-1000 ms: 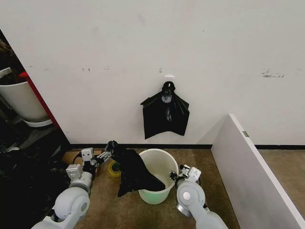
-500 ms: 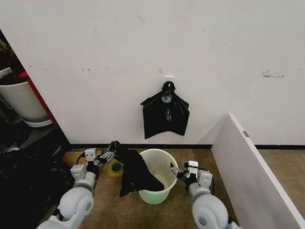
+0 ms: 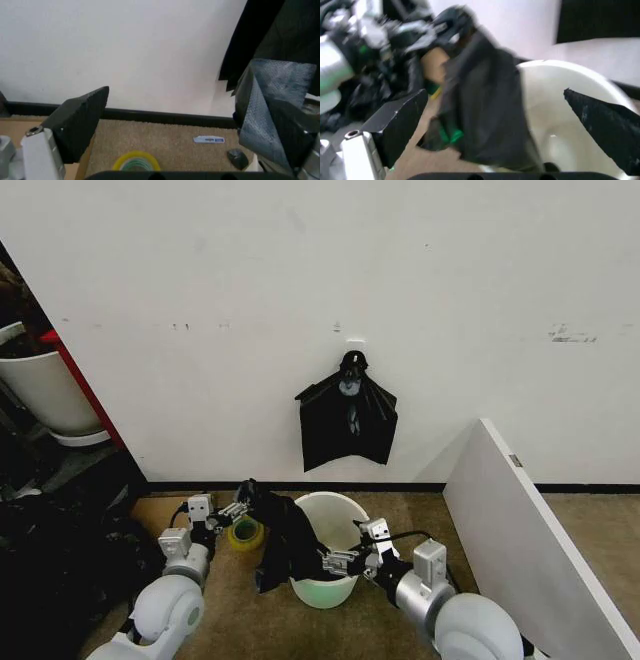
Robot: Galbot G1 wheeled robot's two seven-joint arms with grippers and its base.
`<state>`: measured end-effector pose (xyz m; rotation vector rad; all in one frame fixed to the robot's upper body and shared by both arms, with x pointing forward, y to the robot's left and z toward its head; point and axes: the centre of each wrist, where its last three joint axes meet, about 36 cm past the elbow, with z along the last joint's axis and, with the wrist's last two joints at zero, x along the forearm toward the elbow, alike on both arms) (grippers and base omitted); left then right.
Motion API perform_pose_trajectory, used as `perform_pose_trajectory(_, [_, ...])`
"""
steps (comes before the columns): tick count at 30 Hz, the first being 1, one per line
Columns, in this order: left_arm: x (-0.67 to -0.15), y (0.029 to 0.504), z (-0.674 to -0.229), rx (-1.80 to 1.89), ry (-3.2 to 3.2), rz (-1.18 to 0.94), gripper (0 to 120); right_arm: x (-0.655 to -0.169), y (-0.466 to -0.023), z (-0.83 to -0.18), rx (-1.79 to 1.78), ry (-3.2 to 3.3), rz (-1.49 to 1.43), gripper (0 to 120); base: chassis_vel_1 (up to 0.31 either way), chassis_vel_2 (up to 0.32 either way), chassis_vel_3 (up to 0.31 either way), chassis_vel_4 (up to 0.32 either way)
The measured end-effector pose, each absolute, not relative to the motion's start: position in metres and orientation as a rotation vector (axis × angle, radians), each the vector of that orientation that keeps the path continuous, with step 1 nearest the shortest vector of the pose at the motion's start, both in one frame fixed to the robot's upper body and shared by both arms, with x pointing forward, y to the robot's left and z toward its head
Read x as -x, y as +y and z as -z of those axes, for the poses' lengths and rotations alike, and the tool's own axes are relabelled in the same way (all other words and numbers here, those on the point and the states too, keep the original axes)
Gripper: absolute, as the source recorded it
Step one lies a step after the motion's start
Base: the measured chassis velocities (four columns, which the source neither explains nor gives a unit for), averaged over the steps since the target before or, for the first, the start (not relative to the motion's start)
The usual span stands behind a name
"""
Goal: Place the garbage bag over the trash bin.
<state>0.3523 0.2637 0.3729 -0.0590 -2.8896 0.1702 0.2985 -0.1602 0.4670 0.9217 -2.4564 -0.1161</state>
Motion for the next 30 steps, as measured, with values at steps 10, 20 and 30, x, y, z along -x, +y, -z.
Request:
perform_pose_trajectory(10, [-0.351, 0.264, -0.371, 0.058, -2.889, -0.172, 100, -0.334, -0.129, -0.459, -0.983, -2.398, 0.072, 100, 0.0, 0.0, 0.0, 0.0])
perform_pose_trajectory(20, [-0.352, 0.262, -0.369, 0.064, -2.886, -0.175, 100, -0.346, -0.117, -0.457, -0.933, -2.362, 0.073, 68, 0.0, 0.0, 0.0, 0.0])
perform_pose_trajectory(30, [-0.351, 0.265, -0.368, 0.08, -2.888, -0.168, 100, -0.35, -0.105, -0.453, -0.884, -2.373, 0.101, 29, 0.0, 0.0, 0.0, 0.0])
